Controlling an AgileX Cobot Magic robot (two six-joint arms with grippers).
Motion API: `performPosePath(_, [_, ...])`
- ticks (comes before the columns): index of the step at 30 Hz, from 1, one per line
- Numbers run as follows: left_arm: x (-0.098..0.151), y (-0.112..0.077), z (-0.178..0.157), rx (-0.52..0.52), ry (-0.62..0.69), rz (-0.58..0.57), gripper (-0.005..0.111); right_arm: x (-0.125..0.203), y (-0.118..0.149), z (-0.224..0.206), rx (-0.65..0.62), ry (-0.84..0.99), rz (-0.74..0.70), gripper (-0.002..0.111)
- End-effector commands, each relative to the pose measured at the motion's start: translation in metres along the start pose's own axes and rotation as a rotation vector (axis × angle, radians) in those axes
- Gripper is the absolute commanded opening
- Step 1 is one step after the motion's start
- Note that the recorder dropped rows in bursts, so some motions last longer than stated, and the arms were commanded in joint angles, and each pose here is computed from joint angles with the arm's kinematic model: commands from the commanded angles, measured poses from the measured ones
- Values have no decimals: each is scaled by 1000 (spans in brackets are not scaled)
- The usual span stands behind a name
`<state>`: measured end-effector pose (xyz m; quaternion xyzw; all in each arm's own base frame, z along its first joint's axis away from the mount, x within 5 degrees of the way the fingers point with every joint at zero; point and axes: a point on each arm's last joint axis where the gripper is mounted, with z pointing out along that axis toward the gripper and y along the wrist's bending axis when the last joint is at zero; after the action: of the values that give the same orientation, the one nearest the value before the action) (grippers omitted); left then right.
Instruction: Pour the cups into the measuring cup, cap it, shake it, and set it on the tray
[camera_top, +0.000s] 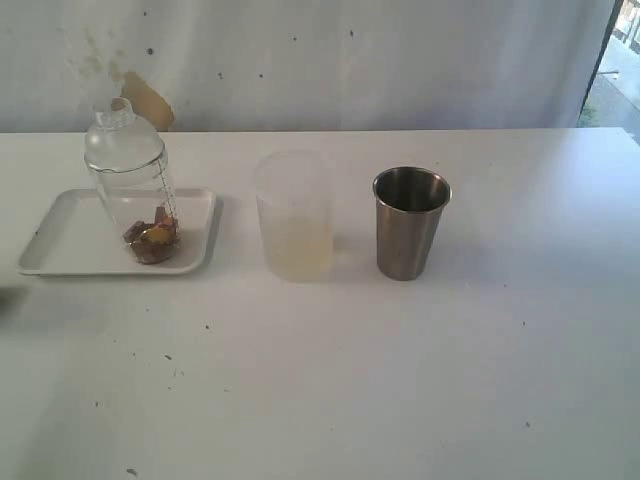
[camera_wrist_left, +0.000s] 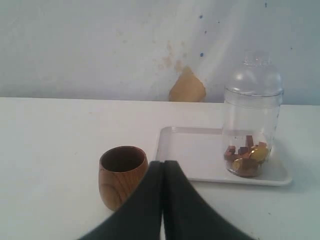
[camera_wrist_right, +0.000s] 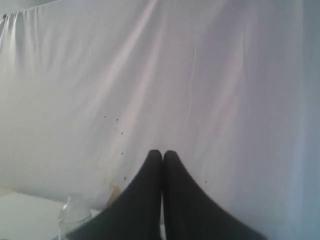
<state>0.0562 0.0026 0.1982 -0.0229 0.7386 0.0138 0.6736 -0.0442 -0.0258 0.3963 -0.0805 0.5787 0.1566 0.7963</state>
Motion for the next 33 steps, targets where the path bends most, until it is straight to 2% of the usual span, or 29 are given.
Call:
performPosePath(1, [1, 0, 0, 1, -5, -6, 1, 25, 7, 20, 94, -138, -78, 0])
performPosePath(8, [1, 0, 0, 1, -5, -6, 1, 85, 0, 39, 261, 13, -310, 0])
performPosePath(13, [1, 0, 0, 1, -5, -6, 1, 129, -8, 44, 295, 147, -387, 0])
performPosePath(16, [1, 0, 0, 1, -5, -6, 1, 159, -14, 44, 316, 234, -382, 0])
performPosePath(20, [1, 0, 0, 1, -5, -6, 1, 208, -23, 38, 367, 295, -276, 0])
performPosePath(23, [1, 0, 0, 1, -5, -6, 1, 217, -23, 35, 384, 367, -174, 0])
performPosePath(27, [1, 0, 0, 1, -5, -6, 1, 231, -24, 28, 387, 540, -158, 0])
performPosePath(30, [1, 0, 0, 1, -5, -6, 1, 232, -24, 28, 368, 569, -228, 0])
performPosePath(33, [1, 0, 0, 1, -5, -6, 1, 233, -24, 27, 376, 581, -197, 0])
